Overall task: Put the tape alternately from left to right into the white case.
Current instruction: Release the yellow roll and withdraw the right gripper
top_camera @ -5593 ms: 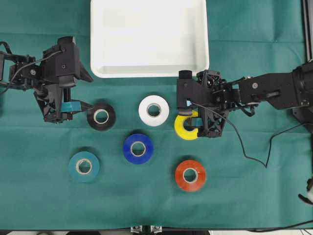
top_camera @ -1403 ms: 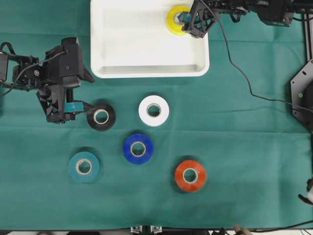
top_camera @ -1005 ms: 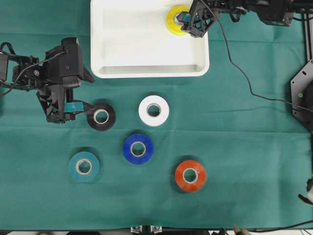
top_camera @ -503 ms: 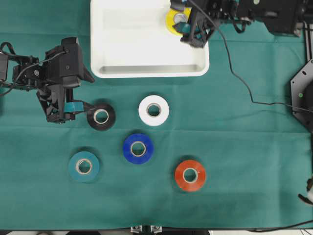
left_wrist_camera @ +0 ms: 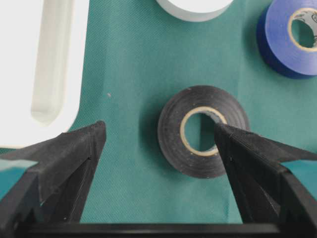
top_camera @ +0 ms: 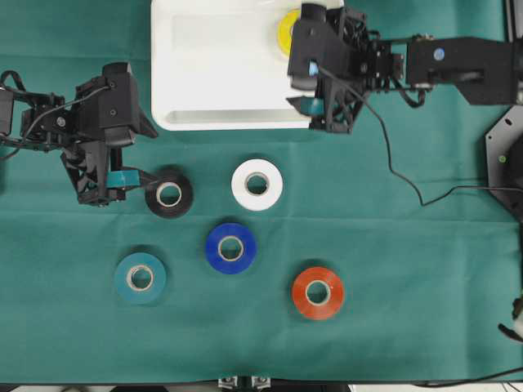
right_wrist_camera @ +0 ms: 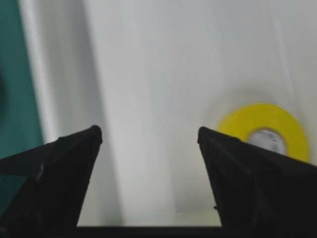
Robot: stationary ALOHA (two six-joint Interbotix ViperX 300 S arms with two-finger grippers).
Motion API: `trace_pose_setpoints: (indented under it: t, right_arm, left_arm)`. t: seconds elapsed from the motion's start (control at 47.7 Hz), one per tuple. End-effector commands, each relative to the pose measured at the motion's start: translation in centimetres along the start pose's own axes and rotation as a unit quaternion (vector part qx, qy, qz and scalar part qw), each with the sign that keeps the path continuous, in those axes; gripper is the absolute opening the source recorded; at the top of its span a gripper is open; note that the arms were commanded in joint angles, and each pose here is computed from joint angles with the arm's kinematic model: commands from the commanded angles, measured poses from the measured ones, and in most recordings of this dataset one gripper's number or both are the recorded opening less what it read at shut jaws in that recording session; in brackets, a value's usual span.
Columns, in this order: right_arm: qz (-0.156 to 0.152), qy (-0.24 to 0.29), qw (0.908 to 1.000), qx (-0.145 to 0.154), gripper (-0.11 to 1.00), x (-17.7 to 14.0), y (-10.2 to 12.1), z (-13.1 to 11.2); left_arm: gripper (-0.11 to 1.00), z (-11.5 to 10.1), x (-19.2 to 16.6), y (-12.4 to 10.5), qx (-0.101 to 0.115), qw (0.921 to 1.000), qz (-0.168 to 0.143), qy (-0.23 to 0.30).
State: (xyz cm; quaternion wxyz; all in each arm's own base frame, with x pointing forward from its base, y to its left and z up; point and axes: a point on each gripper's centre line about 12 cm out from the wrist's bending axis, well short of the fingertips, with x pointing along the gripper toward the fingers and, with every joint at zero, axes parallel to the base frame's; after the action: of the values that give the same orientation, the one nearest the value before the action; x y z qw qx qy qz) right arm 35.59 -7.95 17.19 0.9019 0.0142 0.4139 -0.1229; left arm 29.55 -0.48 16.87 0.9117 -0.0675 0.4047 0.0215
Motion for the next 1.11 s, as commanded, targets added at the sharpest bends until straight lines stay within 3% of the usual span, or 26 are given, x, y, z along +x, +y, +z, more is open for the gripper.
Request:
trace_pose_setpoints:
  t: [0.0,0.775,1.089]
  right_arm:
    - [0.011,-0.024,0.9996,-0.01,0.86,-1.1,1.0,1.0]
    - [0.086,-0.038,0.9921,-0.083,0.86,-2.7,8.4,-0.2]
    - [0.096,-0.028,0.9921,-0.077,0.86,-2.8,9.2,-1.1]
  left_arm:
    - [0.72,1.0,-0.3,-0.1,-0.001,0.9999,-0.002,-0.014]
    - [0.72,1.0,-0.3,-0.1,0.001,0.9999,-0.002,-0.016]
    - [0.72,1.0,-0.3,-0.1,0.001,0.9999,-0.001,-0.015]
